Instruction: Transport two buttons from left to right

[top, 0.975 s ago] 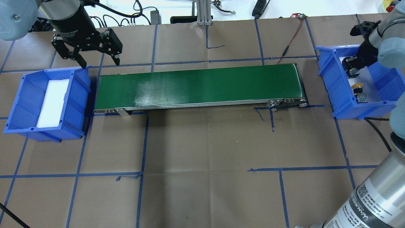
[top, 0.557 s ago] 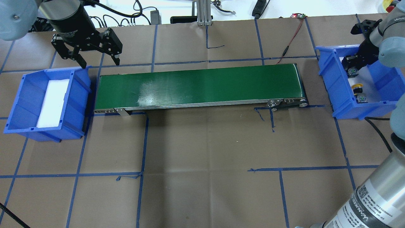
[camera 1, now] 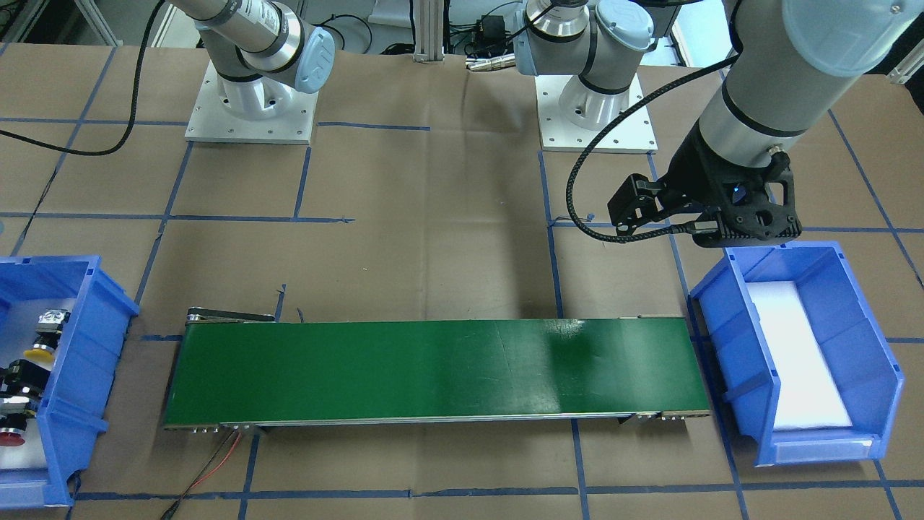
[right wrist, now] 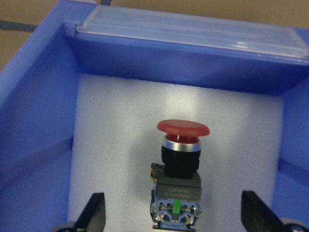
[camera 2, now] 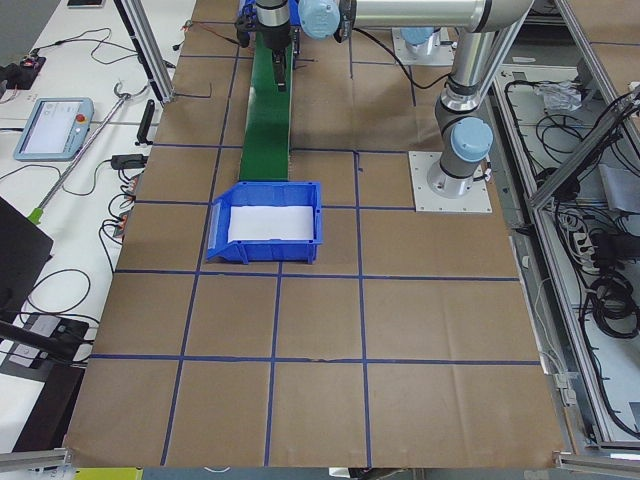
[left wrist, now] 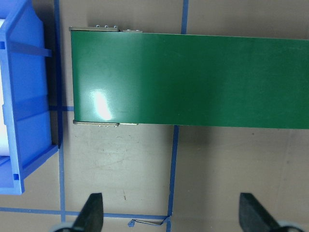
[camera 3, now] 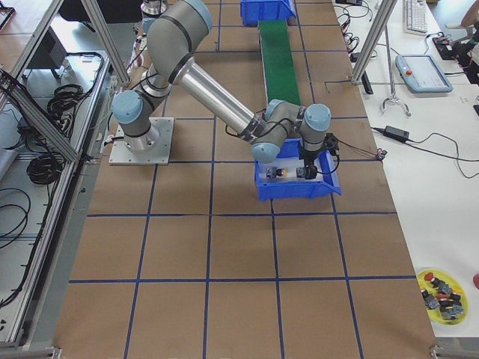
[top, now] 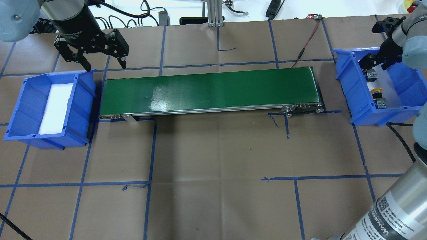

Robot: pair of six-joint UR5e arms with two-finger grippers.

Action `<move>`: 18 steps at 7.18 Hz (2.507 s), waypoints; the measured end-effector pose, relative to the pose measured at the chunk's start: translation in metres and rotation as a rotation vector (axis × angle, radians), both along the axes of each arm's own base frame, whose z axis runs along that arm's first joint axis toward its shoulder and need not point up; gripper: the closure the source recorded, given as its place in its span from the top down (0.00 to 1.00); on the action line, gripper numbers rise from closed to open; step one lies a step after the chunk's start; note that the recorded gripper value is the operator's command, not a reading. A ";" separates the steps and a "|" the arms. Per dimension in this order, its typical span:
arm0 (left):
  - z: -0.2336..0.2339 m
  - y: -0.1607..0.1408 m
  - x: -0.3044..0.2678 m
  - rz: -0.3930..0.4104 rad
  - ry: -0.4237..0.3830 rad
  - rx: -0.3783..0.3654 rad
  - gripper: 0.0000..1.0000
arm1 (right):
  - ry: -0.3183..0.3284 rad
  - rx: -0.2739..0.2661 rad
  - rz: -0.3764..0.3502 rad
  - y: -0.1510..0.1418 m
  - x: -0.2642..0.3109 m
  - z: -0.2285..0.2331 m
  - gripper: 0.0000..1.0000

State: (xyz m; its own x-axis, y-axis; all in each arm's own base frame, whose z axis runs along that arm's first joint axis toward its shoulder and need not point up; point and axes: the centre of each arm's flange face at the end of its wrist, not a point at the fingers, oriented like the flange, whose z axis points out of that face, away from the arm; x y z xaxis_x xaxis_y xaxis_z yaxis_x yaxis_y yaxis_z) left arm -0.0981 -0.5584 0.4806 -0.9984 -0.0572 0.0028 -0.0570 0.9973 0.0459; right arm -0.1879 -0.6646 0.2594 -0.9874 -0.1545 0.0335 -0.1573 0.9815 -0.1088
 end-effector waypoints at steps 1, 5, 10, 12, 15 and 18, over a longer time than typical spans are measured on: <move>0.000 0.000 0.000 0.000 0.000 0.000 1.00 | 0.015 -0.019 -0.001 0.008 0.003 0.029 0.99; 0.000 0.000 0.000 -0.002 0.000 0.001 1.00 | 0.002 -0.071 -0.154 0.058 0.087 0.177 0.99; 0.000 0.000 0.000 0.000 0.000 0.000 1.00 | 0.007 -0.083 -0.156 0.096 0.330 0.226 0.99; 0.000 0.000 0.000 -0.001 0.000 -0.001 1.00 | 0.016 -0.047 -0.120 0.121 0.369 0.235 0.99; 0.001 0.000 0.000 -0.001 0.000 -0.003 1.00 | 0.015 -0.011 -0.154 0.158 0.376 0.244 0.99; 0.002 -0.001 0.000 -0.001 0.000 -0.004 1.00 | 0.005 -0.050 -0.175 0.197 0.364 0.244 0.99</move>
